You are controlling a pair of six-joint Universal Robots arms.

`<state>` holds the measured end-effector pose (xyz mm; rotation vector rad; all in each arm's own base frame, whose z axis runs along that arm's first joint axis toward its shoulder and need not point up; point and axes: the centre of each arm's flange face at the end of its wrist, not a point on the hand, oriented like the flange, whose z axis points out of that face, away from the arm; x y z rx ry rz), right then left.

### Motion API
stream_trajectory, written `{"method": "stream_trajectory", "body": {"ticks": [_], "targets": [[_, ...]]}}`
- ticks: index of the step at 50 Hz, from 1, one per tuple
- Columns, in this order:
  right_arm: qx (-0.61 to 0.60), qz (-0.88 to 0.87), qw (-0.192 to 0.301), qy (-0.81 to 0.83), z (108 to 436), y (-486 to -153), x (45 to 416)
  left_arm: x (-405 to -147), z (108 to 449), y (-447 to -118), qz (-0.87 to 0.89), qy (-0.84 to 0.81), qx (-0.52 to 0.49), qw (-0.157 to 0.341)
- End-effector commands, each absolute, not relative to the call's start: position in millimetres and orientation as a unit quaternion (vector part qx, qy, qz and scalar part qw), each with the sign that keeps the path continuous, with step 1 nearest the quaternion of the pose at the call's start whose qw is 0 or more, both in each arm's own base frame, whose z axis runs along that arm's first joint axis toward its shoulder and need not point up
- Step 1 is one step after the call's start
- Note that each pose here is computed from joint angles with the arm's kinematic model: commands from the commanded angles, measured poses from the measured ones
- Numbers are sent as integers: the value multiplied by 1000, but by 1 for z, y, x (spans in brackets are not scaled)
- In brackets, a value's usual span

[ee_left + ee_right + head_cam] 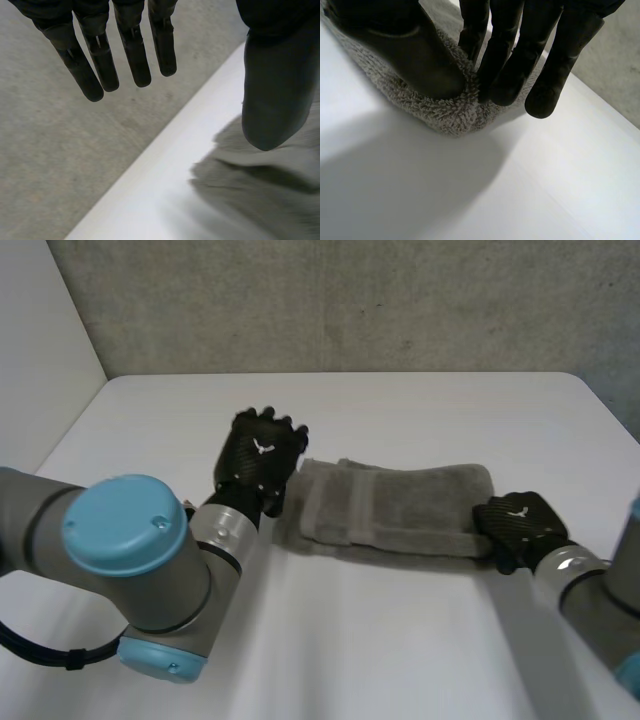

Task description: Fold the towel.

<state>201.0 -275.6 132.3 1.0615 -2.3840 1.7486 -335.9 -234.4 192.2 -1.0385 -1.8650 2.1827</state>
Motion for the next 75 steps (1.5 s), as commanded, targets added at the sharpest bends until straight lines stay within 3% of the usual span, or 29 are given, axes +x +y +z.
{"method": "stream_trajectory", "body": {"ticks": [1,6,9,11,12,16,22,29,34,38,47,52,57,62,69,71,72,74,75], "targets": [[363,544,64,-754,148,-292,155,-328,219,-236,737,-598,-311,43],[391,549,70,-735,168,-299,154,-325,235,-236,750,-595,-282,65],[405,577,51,-707,186,-299,177,-325,238,-236,749,-601,-263,88],[438,607,4,-663,204,-285,224,-325,239,-236,748,-606,-248,107],[438,607,4,-663,204,-285,224,-325,239,-236,748,-606,-248,107],[504,610,-72,-608,202,-244,293,-324,239,-237,742,-615,-240,117],[572,574,-139,-569,172,-186,351,-323,238,-239,740,-618,-239,114],[515,573,-104,-629,167,-199,344,-324,232,-239,735,-623,-243,114],[425,603,-73,-671,194,-213,322,-328,231,-237,734,-621,-247,120],[356,617,-92,-696,214,-223,294,-338,223,-236,728,-623,-255,128],[314,608,-148,-714,218,-233,280,-365,190,-225,699,-641,-278,156],[316,589,-144,-730,200,-243,278,-379,149,-214,656,-670,-312,157],[318,544,-137,-764,155,-261,280,-380,122,-209,628,-690,-328,150],[319,515,-137,-784,129,-267,282,-379,109,-208,616,-699,-332,147],[314,525,-134,-780,136,-273,282,-379,117,-210,623,-694,-329,148],[305,556,-137,-761,166,-272,282,-378,140,-213,642,-681,-318,152],[305,556,-137,-761,166,-272,282,-378,140,-213,642,-681,-318,152],[295,597,-139,-733,204,-269,280,-375,172,-215,665,-665,-303,156],[295,597,-139,-733,204,-269,280,-375,172,-215,665,-664,-303,156]]}}
